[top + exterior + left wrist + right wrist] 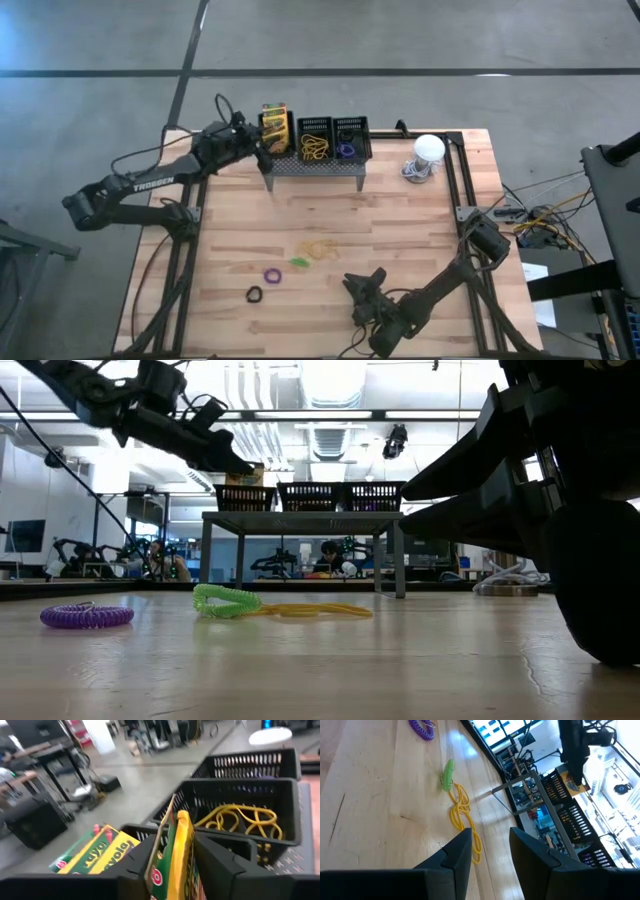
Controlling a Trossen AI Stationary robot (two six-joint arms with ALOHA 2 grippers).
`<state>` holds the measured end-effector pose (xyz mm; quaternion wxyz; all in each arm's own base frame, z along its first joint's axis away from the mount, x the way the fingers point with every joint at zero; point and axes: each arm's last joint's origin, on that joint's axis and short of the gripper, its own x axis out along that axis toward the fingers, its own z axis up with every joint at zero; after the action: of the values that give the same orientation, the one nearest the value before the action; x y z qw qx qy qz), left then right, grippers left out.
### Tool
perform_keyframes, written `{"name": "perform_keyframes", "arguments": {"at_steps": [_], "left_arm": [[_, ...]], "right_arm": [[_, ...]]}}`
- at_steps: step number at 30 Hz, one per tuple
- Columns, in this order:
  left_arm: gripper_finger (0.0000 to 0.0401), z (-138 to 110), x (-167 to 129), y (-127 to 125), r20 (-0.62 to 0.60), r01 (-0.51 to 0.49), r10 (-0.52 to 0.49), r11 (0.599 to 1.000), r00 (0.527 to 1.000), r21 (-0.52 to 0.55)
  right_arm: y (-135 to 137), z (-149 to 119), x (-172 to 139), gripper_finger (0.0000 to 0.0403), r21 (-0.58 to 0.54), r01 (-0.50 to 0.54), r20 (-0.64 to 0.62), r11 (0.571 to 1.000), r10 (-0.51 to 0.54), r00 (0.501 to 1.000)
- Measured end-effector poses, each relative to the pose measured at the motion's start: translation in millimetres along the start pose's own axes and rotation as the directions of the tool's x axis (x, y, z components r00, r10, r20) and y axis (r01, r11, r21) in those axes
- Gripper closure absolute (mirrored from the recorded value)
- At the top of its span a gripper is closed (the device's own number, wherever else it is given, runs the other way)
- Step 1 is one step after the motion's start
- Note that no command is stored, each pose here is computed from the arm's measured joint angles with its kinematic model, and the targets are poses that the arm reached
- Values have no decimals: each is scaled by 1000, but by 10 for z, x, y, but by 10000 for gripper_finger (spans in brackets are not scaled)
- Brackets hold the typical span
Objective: Pick & Place Office Desk Supplies
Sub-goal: Put the yellow crayon box in the left black bin on the shelf
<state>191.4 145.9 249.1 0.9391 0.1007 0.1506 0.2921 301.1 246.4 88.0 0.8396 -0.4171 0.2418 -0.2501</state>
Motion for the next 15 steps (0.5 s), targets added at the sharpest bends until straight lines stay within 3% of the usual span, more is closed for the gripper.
{"name": "perform_keyframes", "arguments": {"at_steps": [7,11,15], "left_arm": [[337,189,-1,54,-57,27,-27,1000,998,6],[386,278,-4,64,-17,75,-74,994,997,84],[388,242,-4,44,-24,108,-106,969,994,221]], "right_arm": [[0,0,0,275,0,0,0,1000,0,1000],[0,0,0,275,0,0,0,1000,0,1000],[0,0,0,275,4,0,0,1000,0,1000]]}}
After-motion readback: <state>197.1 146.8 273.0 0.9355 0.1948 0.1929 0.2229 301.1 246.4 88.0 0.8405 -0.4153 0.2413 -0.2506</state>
